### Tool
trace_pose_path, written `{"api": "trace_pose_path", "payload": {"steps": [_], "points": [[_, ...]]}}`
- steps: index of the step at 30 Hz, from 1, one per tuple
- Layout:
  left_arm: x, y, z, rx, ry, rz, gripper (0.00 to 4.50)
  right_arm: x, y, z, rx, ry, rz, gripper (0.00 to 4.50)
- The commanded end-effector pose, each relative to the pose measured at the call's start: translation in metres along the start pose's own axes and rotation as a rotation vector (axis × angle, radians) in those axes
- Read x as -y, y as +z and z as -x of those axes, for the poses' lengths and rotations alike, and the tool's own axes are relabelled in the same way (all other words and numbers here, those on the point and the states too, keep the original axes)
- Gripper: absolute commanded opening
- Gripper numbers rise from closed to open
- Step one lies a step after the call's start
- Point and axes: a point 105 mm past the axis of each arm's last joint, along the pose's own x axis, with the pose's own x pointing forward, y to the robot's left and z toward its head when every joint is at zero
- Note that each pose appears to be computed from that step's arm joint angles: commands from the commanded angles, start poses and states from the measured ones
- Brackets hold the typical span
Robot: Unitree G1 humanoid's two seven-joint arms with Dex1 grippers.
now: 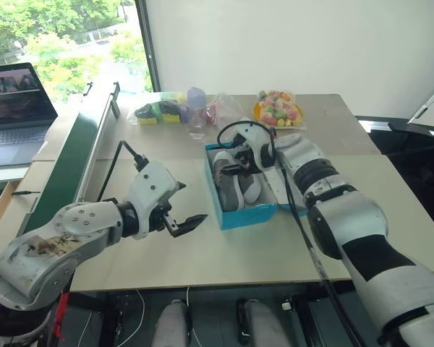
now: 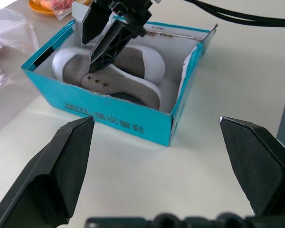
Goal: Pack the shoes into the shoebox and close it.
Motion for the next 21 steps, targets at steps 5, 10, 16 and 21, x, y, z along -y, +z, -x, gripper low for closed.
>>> {"api": "trace_pose_path", "payload": {"steps": [5, 10, 16, 21], "points": [[-0.005, 0.009, -0.004, 0.031, 0.001, -0.054, 4.5, 0.013, 0.081, 0.044, 0.219, -0.004, 0.02, 4.48], [-0.015, 0.008, -0.008, 0.026, -0.002, -0.071, 4.5, 0.005, 0.1, 0.093, 0.296, 0.074, 0.001, 4.48], [-0.029, 0.018, -0.021, 0.059, -0.033, -0.092, 4.5, -0.017, 0.048, 0.154, 0.237, 0.016, -0.047, 3.74], [-0.032, 0.028, -0.036, 0.086, -0.129, -0.132, 4.5, -0.035, 0.002, 0.19, 0.17, -0.124, -0.127, 2.03]]}}
